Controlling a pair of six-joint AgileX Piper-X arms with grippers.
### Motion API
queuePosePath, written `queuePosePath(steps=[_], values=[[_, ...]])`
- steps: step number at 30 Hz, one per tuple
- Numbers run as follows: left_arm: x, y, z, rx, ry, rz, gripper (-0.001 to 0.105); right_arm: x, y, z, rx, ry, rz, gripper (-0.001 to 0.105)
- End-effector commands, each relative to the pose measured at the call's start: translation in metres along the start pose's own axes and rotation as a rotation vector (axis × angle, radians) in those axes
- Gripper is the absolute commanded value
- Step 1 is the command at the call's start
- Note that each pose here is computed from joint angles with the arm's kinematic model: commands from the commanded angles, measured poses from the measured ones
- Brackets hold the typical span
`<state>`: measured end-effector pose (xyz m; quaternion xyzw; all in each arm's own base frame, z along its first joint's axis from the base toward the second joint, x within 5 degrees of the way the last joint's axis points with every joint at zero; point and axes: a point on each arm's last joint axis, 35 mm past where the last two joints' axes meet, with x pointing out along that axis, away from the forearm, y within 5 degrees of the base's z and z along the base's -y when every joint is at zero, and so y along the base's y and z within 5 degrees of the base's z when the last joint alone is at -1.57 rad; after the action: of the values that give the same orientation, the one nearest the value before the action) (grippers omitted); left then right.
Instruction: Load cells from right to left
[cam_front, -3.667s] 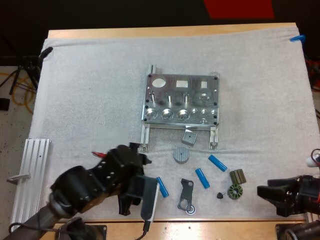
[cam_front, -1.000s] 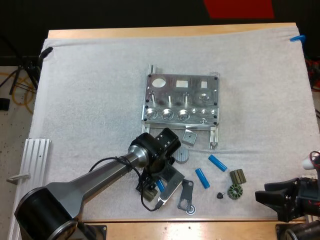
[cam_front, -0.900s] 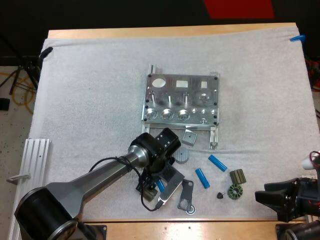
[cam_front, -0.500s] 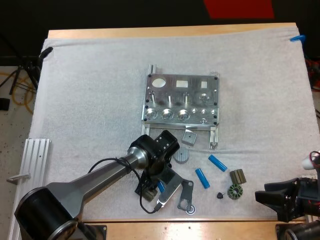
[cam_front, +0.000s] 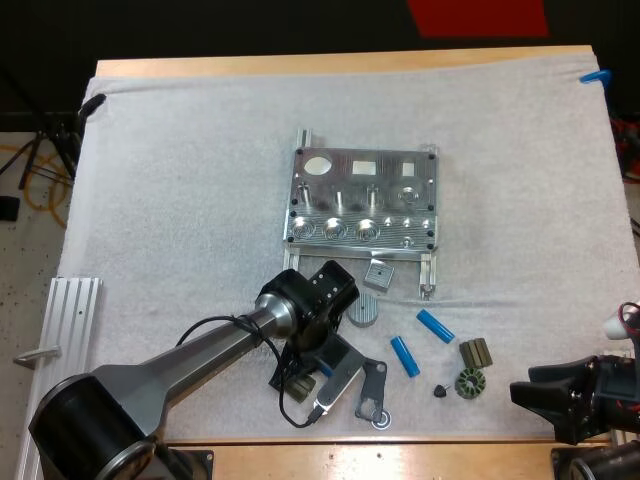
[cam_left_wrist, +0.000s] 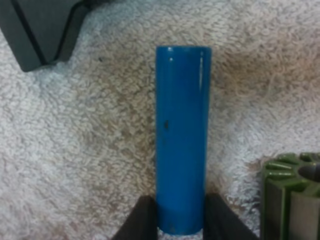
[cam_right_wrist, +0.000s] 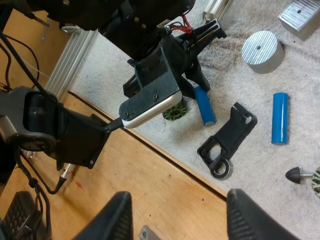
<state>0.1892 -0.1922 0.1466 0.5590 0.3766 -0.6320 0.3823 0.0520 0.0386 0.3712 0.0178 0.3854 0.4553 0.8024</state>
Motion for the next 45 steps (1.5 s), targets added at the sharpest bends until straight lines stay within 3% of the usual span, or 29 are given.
queuePosePath(steps=[1,9,17,23,28,35,45], values=[[0.001,-0.003,0.0,-0.041,0.01,-0.02,0.0,-0.002,0.001,0.001,-0.019,-0.009,0.004,0.043],[-0.008,-0.006,0.002,-0.287,-0.035,-0.016,0.0,-0.002,0.0,0.006,-0.047,-0.042,-0.004,0.043],[-0.039,-0.015,0.002,-0.39,-0.094,0.061,0.0,-0.002,-0.001,0.009,-0.07,-0.068,-0.03,0.043],[-0.065,-0.025,0.004,-0.47,-0.218,0.099,0.0,-0.002,-0.001,0.01,-0.071,-0.069,-0.03,0.043],[-0.09,-0.037,0.005,-0.478,-0.342,0.13,0.0,0.0,-0.001,0.009,-0.052,-0.069,-0.002,0.043],[-0.114,-0.05,0.003,-0.453,-0.402,0.217,0.0,0.002,-0.002,0.019,0.009,-0.117,0.061,0.043],[-0.128,-0.056,0.003,-0.436,-0.457,0.283,0.0,0.023,-0.021,0.039,0.146,-0.071,0.127,0.043]])
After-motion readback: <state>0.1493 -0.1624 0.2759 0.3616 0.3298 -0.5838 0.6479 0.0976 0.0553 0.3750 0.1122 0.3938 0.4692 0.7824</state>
